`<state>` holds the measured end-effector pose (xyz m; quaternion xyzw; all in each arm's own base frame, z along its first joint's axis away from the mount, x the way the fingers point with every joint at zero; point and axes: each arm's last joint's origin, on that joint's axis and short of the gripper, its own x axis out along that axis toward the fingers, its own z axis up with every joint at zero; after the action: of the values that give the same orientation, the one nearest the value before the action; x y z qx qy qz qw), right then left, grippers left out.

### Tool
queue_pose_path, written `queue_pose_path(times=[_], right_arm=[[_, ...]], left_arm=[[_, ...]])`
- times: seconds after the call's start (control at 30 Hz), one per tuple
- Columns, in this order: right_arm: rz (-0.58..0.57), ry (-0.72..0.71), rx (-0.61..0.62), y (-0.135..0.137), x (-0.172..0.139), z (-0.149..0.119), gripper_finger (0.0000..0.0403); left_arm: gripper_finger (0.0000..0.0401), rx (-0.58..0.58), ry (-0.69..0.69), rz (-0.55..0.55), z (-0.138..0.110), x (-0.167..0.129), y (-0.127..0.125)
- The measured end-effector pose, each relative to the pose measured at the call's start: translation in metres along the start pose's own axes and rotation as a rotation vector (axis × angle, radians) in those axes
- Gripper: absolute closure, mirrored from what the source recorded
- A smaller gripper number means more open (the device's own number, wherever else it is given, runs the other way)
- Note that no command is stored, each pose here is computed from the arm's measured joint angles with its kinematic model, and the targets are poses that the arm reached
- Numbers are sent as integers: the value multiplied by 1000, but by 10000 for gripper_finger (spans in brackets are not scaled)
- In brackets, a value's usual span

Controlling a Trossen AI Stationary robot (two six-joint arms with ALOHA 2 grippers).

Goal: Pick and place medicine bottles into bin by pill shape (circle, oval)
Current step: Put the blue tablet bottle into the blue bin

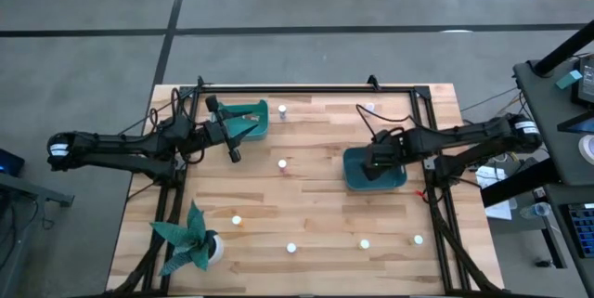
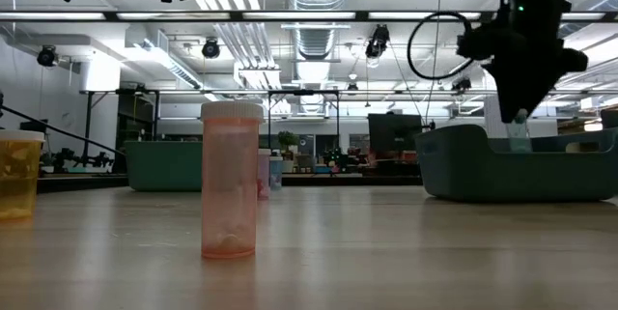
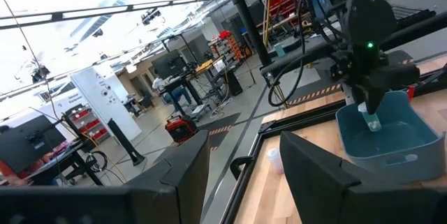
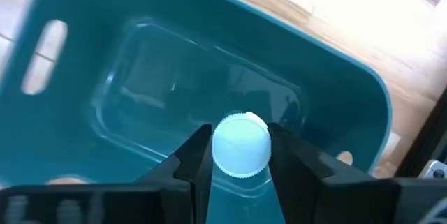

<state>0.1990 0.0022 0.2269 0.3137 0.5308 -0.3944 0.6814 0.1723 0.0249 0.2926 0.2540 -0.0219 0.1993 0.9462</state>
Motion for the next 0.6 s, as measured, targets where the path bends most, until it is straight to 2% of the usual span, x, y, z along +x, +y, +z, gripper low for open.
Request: queue_pose_path(times=[0.23, 0.6], right_arm=[[-39, -14, 10, -15, 14, -10, 290], [-69, -62, -3, -18, 22, -13, 290]], left_arm=[[241, 0, 0, 0, 0, 0, 0], [241, 2, 2, -1, -1, 0, 0]])
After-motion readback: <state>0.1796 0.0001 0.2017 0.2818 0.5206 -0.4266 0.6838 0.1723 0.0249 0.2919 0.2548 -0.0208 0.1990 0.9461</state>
